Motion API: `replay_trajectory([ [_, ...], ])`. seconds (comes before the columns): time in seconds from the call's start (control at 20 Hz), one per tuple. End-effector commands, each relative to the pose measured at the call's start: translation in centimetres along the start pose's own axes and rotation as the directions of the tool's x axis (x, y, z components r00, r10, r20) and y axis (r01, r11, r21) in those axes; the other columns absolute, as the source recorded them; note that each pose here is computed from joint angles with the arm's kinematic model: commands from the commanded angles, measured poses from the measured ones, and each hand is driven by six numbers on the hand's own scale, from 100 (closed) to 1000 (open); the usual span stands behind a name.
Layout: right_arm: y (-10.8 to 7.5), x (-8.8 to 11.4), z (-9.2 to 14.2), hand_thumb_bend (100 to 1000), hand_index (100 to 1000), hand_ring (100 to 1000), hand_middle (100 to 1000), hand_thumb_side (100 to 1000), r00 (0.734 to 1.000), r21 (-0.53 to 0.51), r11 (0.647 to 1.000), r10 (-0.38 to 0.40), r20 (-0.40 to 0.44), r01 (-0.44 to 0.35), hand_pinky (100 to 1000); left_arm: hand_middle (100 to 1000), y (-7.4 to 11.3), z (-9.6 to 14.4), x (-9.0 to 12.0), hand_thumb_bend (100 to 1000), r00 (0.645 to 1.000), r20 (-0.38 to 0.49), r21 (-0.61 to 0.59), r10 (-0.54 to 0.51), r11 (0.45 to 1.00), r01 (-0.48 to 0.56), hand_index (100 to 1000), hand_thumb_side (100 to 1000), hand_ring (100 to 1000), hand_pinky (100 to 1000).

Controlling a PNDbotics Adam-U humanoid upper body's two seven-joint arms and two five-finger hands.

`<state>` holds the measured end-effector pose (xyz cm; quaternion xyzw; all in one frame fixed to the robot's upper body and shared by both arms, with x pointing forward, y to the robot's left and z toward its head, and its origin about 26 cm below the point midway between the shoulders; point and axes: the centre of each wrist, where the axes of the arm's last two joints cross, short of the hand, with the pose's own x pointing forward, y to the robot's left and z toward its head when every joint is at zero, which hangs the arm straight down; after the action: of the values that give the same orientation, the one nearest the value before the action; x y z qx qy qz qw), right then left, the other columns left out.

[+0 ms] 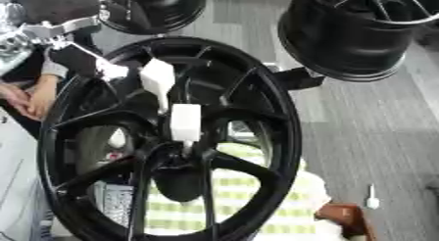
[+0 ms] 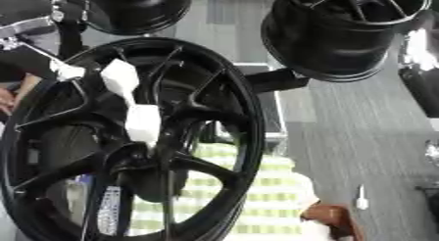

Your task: Pull the pin out of the wheel hub.

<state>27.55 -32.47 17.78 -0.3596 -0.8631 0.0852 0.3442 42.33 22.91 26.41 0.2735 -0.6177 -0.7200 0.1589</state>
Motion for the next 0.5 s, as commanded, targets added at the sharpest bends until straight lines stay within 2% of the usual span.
replay_trajectory([
  [0.05,-0.3,0.5,-0.5,100,817,802,777,642,1.0,-0.012,1.0,0.0,0.025,0.0,747,804,2.7,-0.7,-0.5,437,0.993,0.046,-0.155,-0.109,0.981,0.115,863,508,819,825],
  [0.2,-0.2,0.5,-0.4,100,817,801,777,642,1.0,-0.016,1.0,-0.005,0.016,0.005,745,798,6.6,-0.9,-0.3,406,0.994,0.072,-0.356,-0.078,0.929,0.099,860,455,820,825],
  [0.35,-0.1,0.5,-0.3,100,816,800,777,643,1.0,-0.019,1.0,-0.009,0.012,0.009,744,825,7.3,-1.0,0.0,396,0.997,0.063,-0.402,-0.047,0.913,0.068,872,425,830,830],
  [0.5,-0.1,0.6,-0.4,100,815,800,776,644,1.0,-0.027,1.0,-0.014,0.016,0.014,744,846,7.5,-0.9,0.0,430,0.998,0.043,-0.414,-0.053,0.908,0.066,893,449,842,838],
])
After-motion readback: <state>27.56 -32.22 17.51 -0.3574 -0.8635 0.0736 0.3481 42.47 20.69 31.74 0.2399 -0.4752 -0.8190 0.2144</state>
